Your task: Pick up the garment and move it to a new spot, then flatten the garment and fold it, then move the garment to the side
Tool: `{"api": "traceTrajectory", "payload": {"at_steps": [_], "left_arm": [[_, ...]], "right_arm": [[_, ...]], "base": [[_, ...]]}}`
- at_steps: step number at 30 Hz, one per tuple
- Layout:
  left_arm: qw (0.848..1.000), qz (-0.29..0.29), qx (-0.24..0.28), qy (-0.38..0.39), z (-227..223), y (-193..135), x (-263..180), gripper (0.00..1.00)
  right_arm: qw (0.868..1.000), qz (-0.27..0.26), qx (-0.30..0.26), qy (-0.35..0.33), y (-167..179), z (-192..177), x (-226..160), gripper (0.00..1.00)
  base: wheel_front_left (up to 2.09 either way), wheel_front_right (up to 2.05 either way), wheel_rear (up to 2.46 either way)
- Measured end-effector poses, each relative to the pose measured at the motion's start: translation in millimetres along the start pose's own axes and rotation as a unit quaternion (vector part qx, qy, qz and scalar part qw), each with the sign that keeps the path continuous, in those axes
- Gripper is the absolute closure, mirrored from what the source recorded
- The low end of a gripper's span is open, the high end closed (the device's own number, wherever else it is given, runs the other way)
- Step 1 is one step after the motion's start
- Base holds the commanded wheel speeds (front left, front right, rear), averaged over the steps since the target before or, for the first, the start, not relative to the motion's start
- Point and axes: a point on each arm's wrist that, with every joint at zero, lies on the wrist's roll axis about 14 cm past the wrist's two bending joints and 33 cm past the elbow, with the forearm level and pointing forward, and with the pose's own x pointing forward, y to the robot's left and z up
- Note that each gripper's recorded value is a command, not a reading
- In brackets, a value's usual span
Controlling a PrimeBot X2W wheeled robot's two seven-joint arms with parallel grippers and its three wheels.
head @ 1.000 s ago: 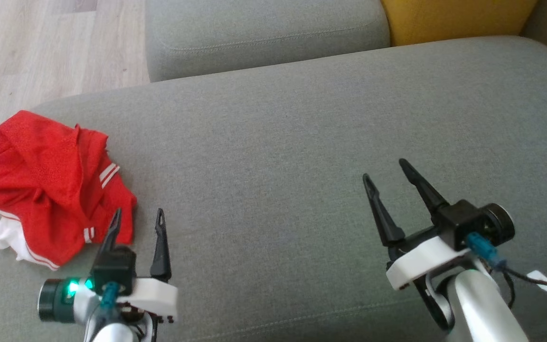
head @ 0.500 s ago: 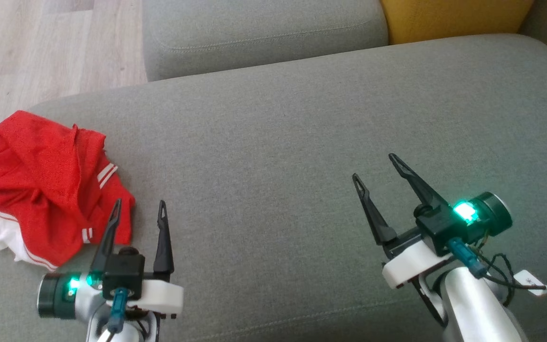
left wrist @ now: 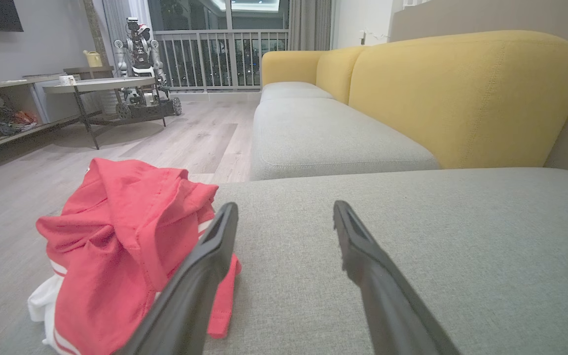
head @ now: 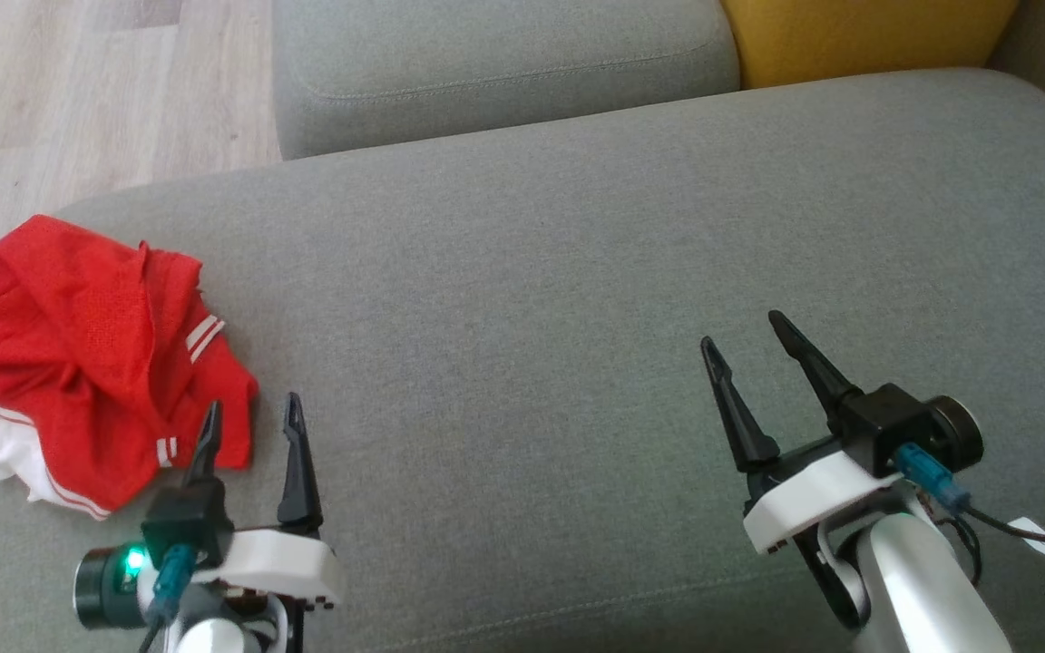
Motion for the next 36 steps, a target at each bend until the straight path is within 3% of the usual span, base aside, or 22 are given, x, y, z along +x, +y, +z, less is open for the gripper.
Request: {"api": "traceTrajectory", "payload": {"at_steps": [18,36], "left_arm": [[1.0,0.013,0.001,0.009,-7.2,17.6,-2.3,0.0],[0.987,0.16,0.007,0.004,-2.2,108.0,-68.4,0.0]], "right_arm": [[1.0,0.014,0.002,0.0,9.0,-0.5,5.2,0.0],[0.985,0.172,0.018,0.003,117.1,-5.4,27.5,0.0]], "base": [[0.0,0.0,0.0],[0.0,0.0,0.0]]}}
